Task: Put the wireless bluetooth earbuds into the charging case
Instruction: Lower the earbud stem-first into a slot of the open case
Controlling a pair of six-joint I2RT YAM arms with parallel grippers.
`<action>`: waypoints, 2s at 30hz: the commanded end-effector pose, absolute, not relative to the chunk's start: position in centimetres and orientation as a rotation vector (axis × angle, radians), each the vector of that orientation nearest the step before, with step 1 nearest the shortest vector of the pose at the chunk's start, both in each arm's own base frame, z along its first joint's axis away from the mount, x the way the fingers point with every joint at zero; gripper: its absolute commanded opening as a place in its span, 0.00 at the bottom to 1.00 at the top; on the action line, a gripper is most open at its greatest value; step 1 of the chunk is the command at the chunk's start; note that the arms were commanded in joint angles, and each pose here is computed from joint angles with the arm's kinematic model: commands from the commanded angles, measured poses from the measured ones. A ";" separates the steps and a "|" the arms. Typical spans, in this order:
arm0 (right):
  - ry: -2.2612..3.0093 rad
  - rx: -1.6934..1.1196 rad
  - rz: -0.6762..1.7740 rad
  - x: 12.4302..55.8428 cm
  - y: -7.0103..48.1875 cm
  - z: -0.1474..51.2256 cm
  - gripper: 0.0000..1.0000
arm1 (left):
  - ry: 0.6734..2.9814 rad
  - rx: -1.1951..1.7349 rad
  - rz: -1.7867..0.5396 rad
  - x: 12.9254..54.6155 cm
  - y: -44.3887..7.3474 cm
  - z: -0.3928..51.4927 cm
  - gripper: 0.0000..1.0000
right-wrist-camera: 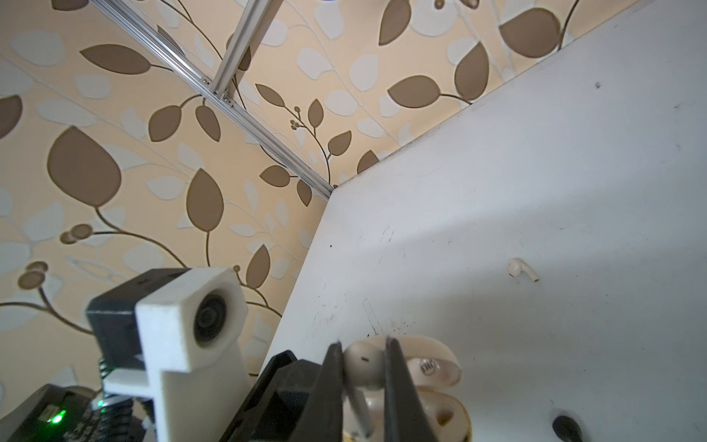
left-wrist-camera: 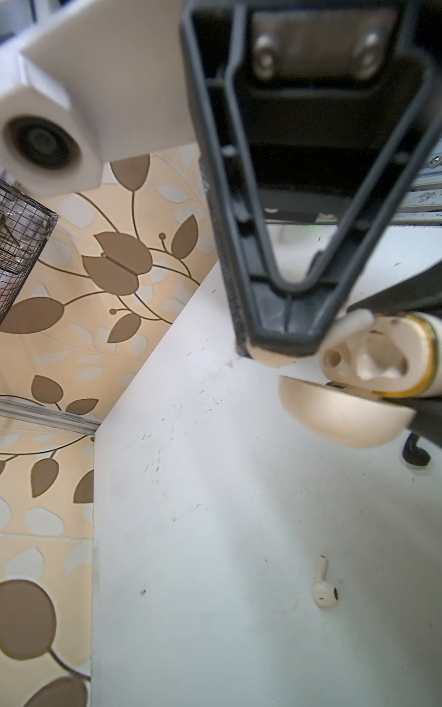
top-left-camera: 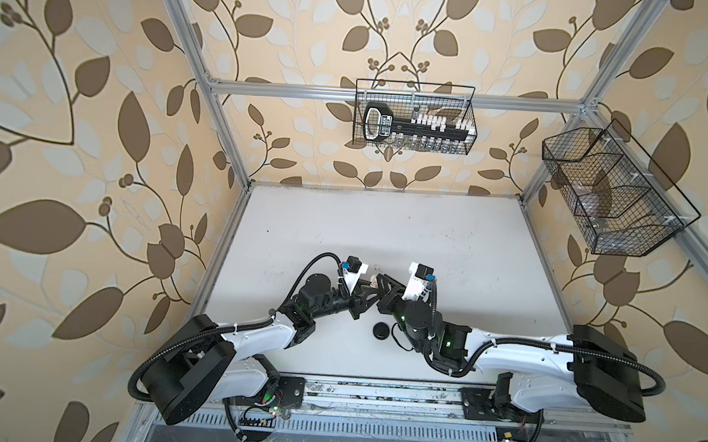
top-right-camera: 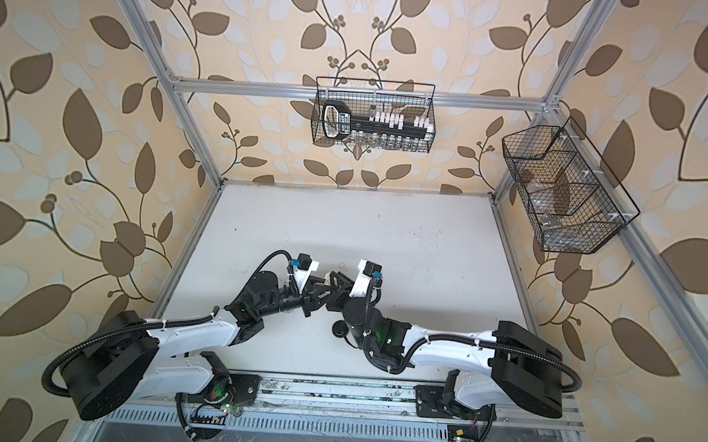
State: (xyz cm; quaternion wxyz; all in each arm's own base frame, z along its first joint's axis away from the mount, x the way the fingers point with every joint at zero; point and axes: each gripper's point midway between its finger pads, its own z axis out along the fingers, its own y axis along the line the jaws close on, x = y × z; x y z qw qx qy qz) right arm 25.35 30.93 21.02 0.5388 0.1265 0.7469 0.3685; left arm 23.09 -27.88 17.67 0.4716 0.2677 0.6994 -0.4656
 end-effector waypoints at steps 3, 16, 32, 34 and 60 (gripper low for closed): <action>1.756 0.339 0.891 25.4 30.9 20.9 0.09 | 1.557 0.673 -1.193 22.6 -28.5 22.2 0.00; 1.750 0.347 0.924 24.8 31.2 20.6 0.07 | 1.535 0.671 -1.202 22.4 -28.5 22.9 0.00; 1.712 0.367 0.967 24.4 31.2 20.5 0.03 | 1.552 0.638 -1.212 22.3 -28.1 23.7 0.00; 1.709 0.371 0.970 24.2 31.0 20.5 0.03 | 1.561 0.629 -1.217 22.4 -28.2 23.6 0.00; 1.756 0.363 0.927 24.6 28.5 20.9 0.09 | 1.708 0.601 -1.061 23.6 -27.0 20.0 0.00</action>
